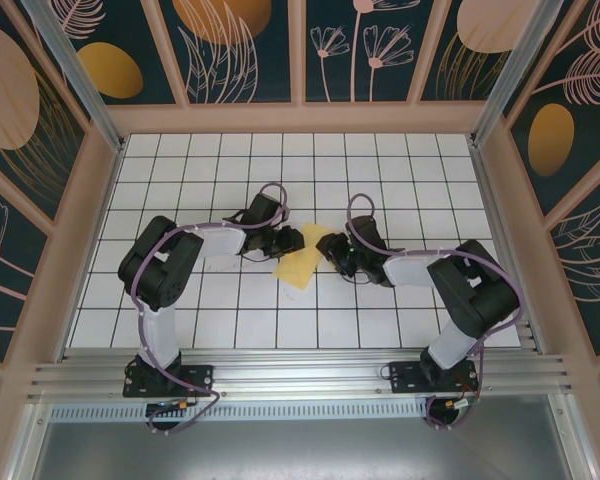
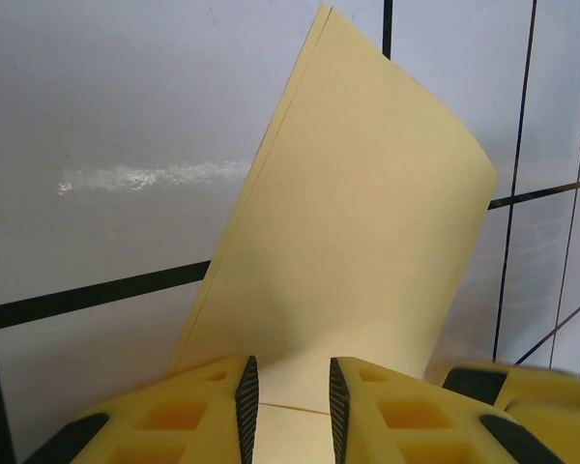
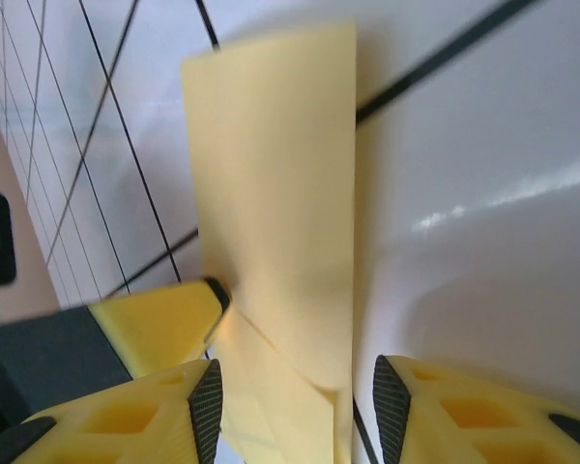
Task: Fold a paper plane with a square sheet of paper (pick it up from the middle)
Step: Fold the triangle a second time at the center of the table, then turn over the paper at the center of the table.
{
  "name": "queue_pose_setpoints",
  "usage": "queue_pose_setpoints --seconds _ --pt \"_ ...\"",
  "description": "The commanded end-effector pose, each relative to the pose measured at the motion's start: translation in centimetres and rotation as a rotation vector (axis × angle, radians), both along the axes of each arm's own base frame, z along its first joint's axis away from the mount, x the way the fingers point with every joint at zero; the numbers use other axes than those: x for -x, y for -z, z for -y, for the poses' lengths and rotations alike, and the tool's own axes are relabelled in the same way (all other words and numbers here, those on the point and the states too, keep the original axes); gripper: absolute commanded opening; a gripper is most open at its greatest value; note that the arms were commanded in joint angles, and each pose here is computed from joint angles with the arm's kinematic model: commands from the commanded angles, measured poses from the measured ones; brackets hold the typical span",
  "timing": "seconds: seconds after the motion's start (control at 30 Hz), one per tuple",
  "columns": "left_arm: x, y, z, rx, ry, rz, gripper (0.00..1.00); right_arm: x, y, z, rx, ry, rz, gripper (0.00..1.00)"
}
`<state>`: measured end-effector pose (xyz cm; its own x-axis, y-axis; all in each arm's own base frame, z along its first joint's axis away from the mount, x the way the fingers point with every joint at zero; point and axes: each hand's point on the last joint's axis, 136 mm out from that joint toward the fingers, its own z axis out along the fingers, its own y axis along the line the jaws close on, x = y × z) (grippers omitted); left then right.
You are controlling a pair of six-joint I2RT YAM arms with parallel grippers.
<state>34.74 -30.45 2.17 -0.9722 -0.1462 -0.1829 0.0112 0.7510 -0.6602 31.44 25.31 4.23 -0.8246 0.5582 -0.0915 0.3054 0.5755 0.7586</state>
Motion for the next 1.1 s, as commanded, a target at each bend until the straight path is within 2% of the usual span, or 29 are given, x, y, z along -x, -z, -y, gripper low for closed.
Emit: queue_pose_setpoints --seconds 0.0,0.27,0.53,1.07 --pt "-0.1 0.5 -0.2 -0.007 -0.004 -0.013 0.30 -1.1 0.6 0.5 0.033 0.002 -0.001 0.48" --pt "0.0 0.6 -0.1 -0.003 0.003 -0.019 0.30 -1.9 1.4 -1.3 -0.003 -0.053 -0.004 0.48" --pt "-0.1 0.6 -0.1 0.000 0.003 -0.019 0.30 -1.7 0.4 -2.0 -0.077 -0.071 0.024 0.44" --pt "-0.4 0.4 -0.1 -0.001 -0.012 -0.013 0.30 1.3 -1.4 -4.1 -0.172 -0.191 0.143 0.44"
